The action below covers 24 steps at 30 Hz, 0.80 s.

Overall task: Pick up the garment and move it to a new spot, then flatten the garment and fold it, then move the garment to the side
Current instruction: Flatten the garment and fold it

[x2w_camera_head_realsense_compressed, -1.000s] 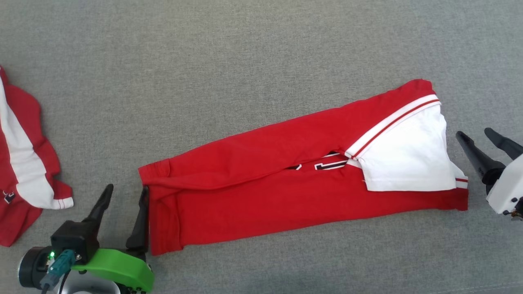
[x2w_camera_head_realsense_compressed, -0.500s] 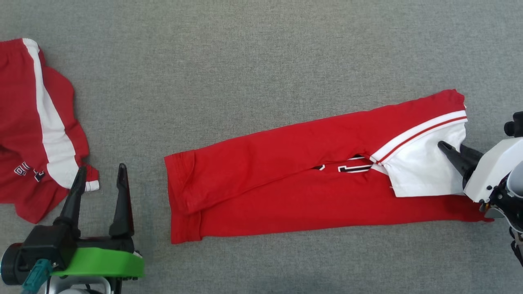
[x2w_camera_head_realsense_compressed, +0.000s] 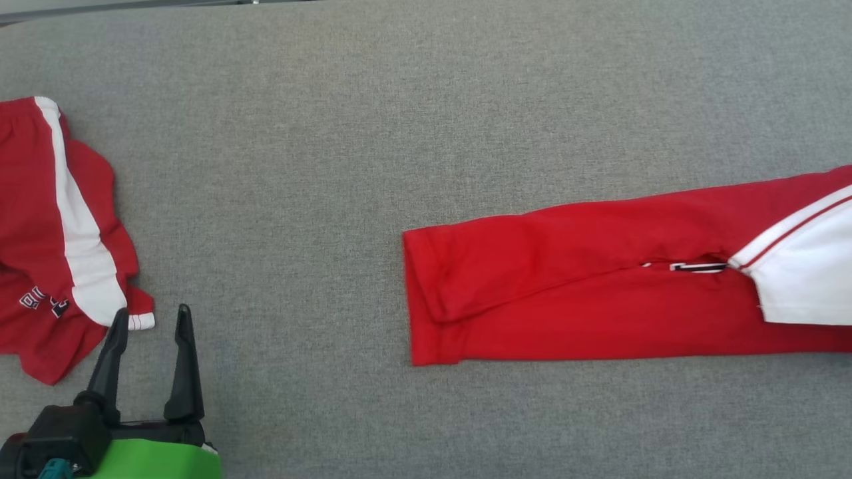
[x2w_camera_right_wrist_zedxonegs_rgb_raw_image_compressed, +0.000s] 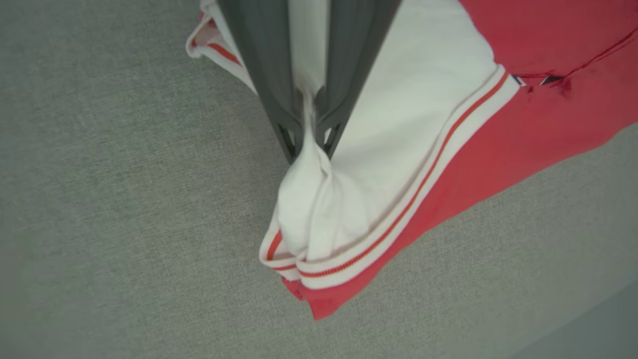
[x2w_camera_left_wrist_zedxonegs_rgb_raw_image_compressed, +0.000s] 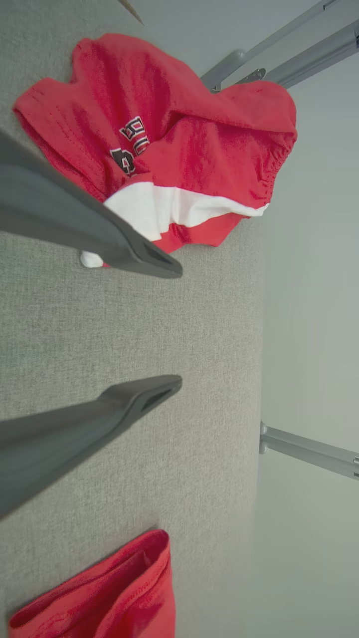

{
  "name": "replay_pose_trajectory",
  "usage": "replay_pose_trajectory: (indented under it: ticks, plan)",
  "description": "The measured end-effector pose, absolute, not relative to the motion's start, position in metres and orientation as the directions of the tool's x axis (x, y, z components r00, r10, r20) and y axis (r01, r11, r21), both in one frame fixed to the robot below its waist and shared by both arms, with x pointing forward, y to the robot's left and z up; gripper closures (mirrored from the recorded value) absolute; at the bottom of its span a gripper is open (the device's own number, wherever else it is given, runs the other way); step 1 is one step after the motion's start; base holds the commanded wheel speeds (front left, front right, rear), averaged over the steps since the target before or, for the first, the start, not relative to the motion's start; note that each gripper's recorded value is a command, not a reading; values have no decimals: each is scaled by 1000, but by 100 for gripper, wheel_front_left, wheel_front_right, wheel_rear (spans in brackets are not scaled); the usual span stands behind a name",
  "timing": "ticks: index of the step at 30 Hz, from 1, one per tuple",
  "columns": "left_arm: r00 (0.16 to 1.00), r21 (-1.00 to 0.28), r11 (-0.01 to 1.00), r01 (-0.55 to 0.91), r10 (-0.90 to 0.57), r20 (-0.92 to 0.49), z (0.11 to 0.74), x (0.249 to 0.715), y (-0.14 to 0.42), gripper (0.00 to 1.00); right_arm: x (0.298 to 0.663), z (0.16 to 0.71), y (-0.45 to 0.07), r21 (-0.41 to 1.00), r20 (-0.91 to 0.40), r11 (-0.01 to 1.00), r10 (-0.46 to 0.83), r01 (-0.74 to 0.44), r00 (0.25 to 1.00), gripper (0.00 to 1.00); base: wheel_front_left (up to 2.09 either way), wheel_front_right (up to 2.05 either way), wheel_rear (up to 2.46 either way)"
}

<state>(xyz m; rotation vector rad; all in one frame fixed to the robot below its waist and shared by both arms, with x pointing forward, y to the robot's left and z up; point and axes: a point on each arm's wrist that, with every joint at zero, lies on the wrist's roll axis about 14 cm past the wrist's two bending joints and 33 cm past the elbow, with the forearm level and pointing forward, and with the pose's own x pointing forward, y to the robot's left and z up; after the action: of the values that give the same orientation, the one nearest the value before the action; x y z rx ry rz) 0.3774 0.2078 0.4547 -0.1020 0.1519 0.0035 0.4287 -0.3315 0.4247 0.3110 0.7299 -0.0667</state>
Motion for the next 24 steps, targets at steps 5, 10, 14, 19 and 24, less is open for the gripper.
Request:
replay_pose_trajectory:
  ticks: [5,10,14,19,24]
  plan:
    - [988,-134,991,9,-29,-149,451,371,197,0,431,462,-359,200,-598,962,-30,186,801,100,0,0,0]
    - [989,-149,989,9,-31,-144,449,364,191,0,438,484,-283,228,-546,973,164,-42,822,100,0,0,0]
    - [982,-142,990,19,-45,-185,435,358,186,0,427,490,-187,314,-494,919,372,-238,786,100,0,0,0]
    - [980,-144,989,44,-70,-185,431,365,179,0,420,477,-120,339,-483,887,450,-314,751,100,0,0,0]
    - [975,-132,988,79,-104,-194,425,372,174,0,417,455,-72,362,-482,869,484,-338,730,100,0,0,0]
